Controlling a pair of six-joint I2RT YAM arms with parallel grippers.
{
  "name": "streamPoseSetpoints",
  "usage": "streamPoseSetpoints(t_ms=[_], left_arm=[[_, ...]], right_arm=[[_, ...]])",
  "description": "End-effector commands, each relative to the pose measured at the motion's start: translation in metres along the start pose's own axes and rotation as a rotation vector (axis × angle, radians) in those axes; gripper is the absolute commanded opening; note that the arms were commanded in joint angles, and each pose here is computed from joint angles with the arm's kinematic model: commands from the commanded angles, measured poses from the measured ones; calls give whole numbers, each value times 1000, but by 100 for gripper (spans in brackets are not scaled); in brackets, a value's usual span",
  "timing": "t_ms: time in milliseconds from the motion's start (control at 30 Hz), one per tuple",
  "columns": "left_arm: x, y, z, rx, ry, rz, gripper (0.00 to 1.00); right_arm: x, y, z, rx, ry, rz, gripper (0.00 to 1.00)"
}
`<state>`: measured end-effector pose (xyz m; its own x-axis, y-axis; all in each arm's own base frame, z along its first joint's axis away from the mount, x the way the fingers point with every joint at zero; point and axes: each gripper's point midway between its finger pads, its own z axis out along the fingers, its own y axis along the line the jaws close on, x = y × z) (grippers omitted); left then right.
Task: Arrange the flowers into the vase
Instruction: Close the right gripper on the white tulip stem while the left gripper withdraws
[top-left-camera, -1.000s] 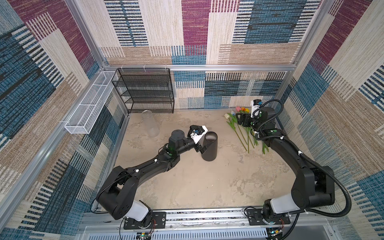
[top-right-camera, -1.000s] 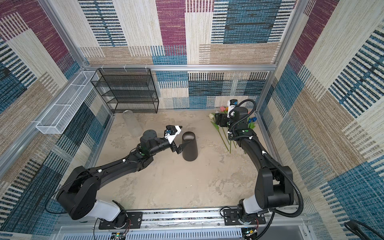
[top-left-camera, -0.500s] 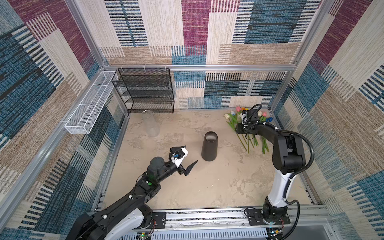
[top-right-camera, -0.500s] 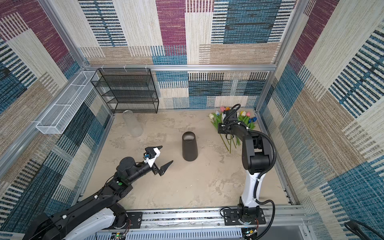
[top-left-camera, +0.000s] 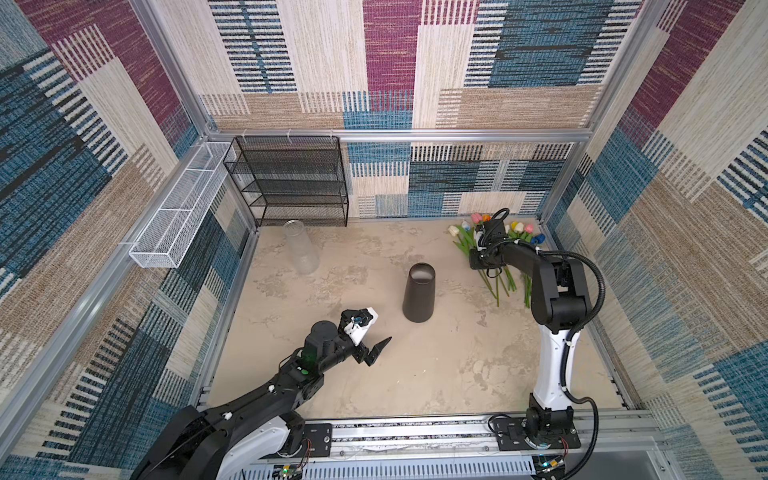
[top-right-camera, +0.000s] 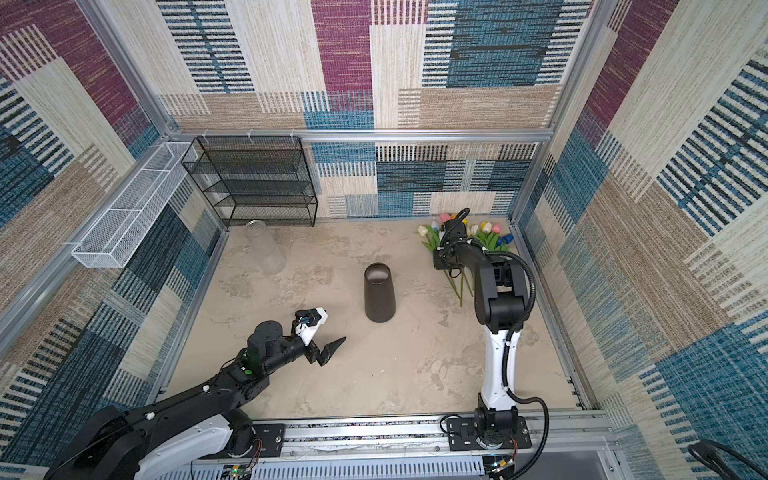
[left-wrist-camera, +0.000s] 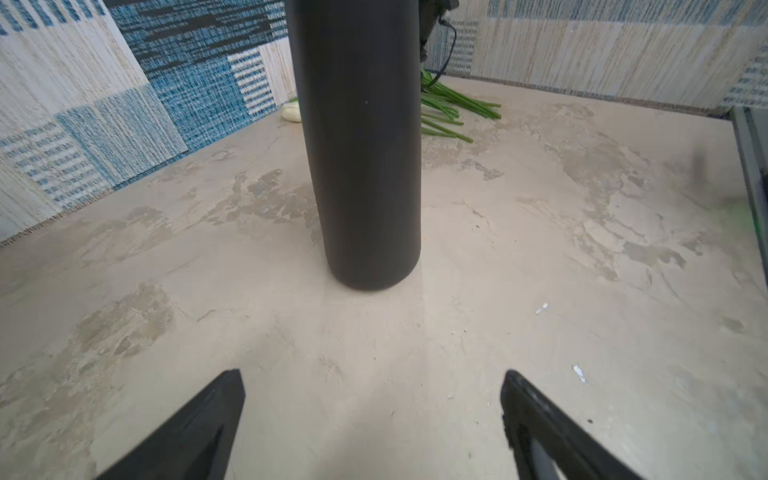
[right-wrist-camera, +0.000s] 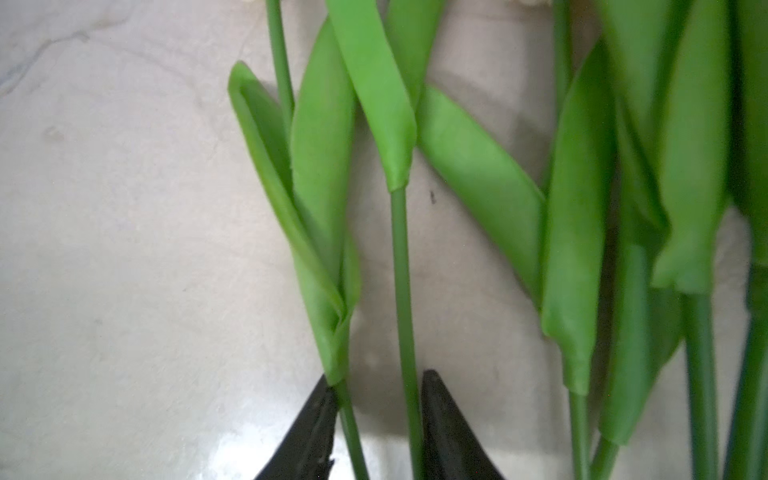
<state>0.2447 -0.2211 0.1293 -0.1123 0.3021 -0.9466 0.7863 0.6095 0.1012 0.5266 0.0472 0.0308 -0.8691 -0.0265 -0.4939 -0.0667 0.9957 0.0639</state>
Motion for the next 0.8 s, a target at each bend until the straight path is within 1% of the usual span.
streamPoseSetpoints(t_ms=[0,67,133,200,267,333,467,633,700,767], left_arm=[[-33,-2,5,31,-119,87,99],[-43,-1,10,35,-162,96,99],[-50,-1,15,49,-193,81,99],[-52,-6,17,85,-210,45,99],[-49,-12,17,121,-225,-11,99],[-46,-16,14,139,-250,-50,99],[-54,-15,12,141,-304,-79,99],[-63,-18,17,176,-280,-91,99],[-65,-18,15,178,-277,-94,99],[-66,-18,14,176,-281,-87,99]], right_arm=[[13,6,1,-31,49,-5,28],[14,9,2,-44,57,-6,22],[13,14,0,-68,50,-15,16],[12,20,-3,-82,43,-25,14],[10,24,-10,-84,34,-38,9],[7,25,-16,-75,25,-40,8],[1,32,-36,-91,-6,-24,8],[0,39,-61,-116,-56,16,9],[2,41,-67,-118,-69,28,16],[5,43,-68,-128,-69,27,11]])
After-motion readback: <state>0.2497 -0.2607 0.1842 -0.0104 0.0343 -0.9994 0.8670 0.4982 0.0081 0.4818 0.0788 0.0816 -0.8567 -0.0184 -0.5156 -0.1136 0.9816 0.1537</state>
